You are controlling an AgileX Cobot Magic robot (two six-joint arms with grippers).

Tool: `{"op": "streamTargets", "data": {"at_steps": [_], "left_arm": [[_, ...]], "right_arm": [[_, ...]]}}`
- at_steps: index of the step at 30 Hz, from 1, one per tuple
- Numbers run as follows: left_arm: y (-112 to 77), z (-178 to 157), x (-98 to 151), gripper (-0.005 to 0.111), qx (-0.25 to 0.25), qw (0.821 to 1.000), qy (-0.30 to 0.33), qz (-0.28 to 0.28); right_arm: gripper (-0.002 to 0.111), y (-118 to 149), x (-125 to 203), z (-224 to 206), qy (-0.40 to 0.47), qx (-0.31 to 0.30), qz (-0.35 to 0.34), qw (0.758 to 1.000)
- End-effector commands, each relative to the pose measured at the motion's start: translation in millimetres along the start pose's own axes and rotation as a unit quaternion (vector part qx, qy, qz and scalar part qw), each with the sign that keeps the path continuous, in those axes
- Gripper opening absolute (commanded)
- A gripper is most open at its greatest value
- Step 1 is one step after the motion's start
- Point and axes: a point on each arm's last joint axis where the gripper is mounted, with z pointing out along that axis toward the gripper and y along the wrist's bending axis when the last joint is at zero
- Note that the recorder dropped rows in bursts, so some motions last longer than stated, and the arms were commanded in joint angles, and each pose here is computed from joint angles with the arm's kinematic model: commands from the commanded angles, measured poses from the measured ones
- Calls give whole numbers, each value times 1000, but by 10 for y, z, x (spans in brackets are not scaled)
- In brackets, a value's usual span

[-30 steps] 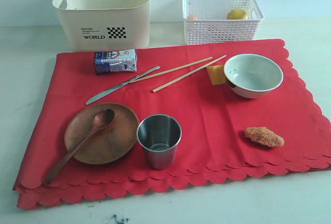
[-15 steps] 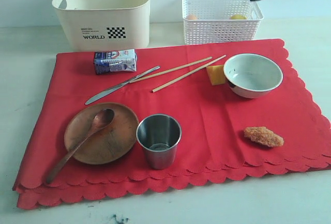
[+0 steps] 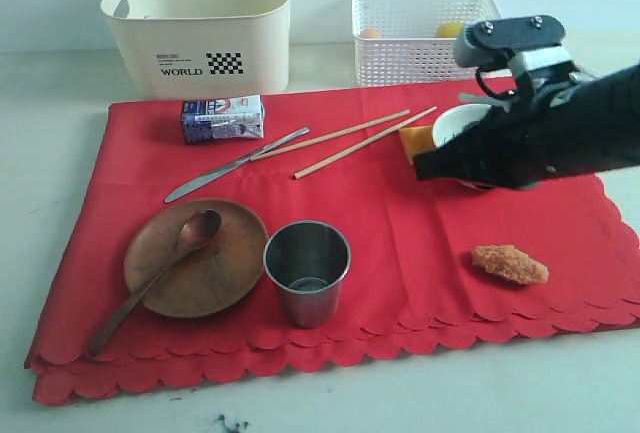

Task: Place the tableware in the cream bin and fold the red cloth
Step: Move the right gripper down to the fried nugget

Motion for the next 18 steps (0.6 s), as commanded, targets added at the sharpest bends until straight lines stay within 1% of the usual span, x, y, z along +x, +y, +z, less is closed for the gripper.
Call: {"op": "streamTargets", "data": {"at_steps": [1, 2, 3, 6, 8, 9, 10, 12, 13, 14, 16, 18], "left_arm": [[-4, -4, 2, 2, 4, 1000, -4, 0], [-4, -4, 2, 2, 4, 1000, -4, 0], [-4, -4, 2, 2, 4, 1000, -4, 0], [-4, -4, 2, 2, 4, 1000, -4, 0], [-4, -4, 2, 2, 4, 1000, -4, 0], [-4, -4, 2, 2, 4, 1000, -4, 0], [-4, -4, 2, 2, 4, 1000, -4, 0], [-4, -4, 2, 2, 4, 1000, -4, 0], [-4, -4, 2, 2, 4, 1000, -4, 0], [-4, -4, 2, 2, 4, 1000, -4, 0], [-4, -4, 2, 2, 4, 1000, -4, 0], [-4, -4, 2, 2, 4, 1000, -4, 0]], "right_arm": [[0, -50, 308, -162, -13, 19, -10, 1000], [0, -60, 367, -187, -14, 22, -10, 1000], [0, -76, 506, -240, -9, 24, -7, 1000], [0, -108, 688, -280, -4, 32, -3, 999], [6, -179, 740, -271, -40, 60, 43, 996], [14, -223, 761, -274, -62, 77, 66, 993], [18, -232, 769, -274, -66, 81, 65, 992], [40, -237, 783, -273, -66, 83, 65, 992], [45, -237, 783, -273, -66, 83, 65, 992], [54, -236, 785, -273, -65, 82, 65, 992], [63, -240, 799, -247, -57, 84, 60, 993], [67, -266, 833, -161, -42, 94, 55, 993]]}}
